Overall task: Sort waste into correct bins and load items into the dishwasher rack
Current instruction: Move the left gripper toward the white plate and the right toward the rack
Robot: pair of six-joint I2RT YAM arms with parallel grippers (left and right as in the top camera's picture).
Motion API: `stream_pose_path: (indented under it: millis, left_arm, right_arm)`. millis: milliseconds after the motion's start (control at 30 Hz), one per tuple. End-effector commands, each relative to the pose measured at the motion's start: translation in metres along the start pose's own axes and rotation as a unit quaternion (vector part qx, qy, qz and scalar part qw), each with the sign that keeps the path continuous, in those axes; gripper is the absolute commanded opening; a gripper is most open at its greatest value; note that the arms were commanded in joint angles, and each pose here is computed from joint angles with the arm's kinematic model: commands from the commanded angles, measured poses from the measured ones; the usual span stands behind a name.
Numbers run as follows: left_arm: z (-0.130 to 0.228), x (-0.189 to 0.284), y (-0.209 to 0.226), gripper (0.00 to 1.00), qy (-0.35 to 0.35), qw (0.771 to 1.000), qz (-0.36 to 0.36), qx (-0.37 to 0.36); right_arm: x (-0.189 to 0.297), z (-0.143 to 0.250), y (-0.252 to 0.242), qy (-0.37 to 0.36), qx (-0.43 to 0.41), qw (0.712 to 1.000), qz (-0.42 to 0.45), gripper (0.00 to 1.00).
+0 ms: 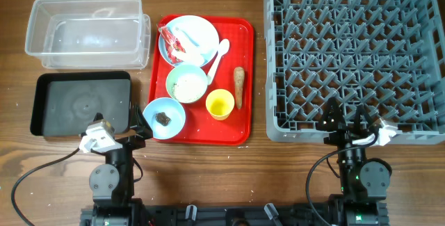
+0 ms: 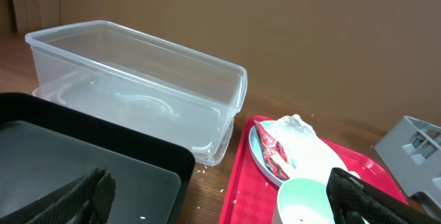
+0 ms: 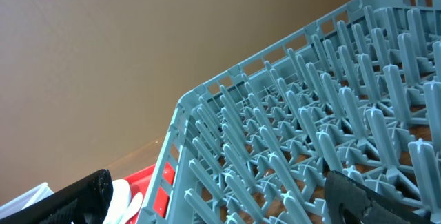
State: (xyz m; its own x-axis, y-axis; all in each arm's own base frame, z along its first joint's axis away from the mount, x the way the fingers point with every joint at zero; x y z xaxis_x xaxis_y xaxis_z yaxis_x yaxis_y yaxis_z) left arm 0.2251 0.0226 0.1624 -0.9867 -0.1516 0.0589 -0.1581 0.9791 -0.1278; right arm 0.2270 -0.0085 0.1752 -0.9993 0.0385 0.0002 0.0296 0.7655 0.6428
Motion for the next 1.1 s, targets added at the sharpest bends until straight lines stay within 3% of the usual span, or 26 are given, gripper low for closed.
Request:
stream_pose_path:
  millis: [0,700,833,933,967,1067]
  left_arm:
    - [0.0,0.001,-0.003,1.0,-0.001,1.0,0.009,-0.008]
    - [0.0,0.001,-0.003,1.0,-0.002,1.0,0.009,-0.008]
    - [-0.001,0.001,0.002,1.0,-0.004,1.0,-0.006,-0.008]
    - [0.001,0.001,-0.012,1.0,0.002,0.999,0.038,-0.008]
    - [0.001,0.002,-0.019,1.0,0.002,0.998,0.063,-0.008]
    - [-0.01,0.006,-0.036,1.0,-0.008,0.993,0.115,-0.015]
  right_arm:
    - [0.0,0.0,0.002,0.0,-0.004,1.0,-0.007,0.99]
    - [0.0,0.0,0.002,-0.001,-0.005,1.0,-0.005,1.0]
    - [0.001,-0.014,-0.01,-0.047,-0.115,0.992,0.03,1.0]
    - [0.001,-0.014,-0.009,-0.048,-0.183,0.982,0.024,1.0]
    - [0.001,-0.01,-0.003,-0.03,-0.169,0.985,0.009,1.0]
    - [0.006,-0.016,0.041,-0.008,0.0,0.995,-0.095,1.0]
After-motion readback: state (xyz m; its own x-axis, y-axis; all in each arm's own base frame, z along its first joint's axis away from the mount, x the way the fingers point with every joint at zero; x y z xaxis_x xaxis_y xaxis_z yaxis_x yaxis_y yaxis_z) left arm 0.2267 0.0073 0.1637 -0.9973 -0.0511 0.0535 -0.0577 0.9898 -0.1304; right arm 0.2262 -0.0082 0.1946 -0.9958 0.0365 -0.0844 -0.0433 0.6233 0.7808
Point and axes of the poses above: each gripper's point midway between its finger pads, its own x axis back along the fingers, its own y axis along the line the jaws close on, z = x × y, the point moved 2 cm from there along x, back along the fingers, and after that the axes turned 10 degrees about -x, right-handed, at the moved point
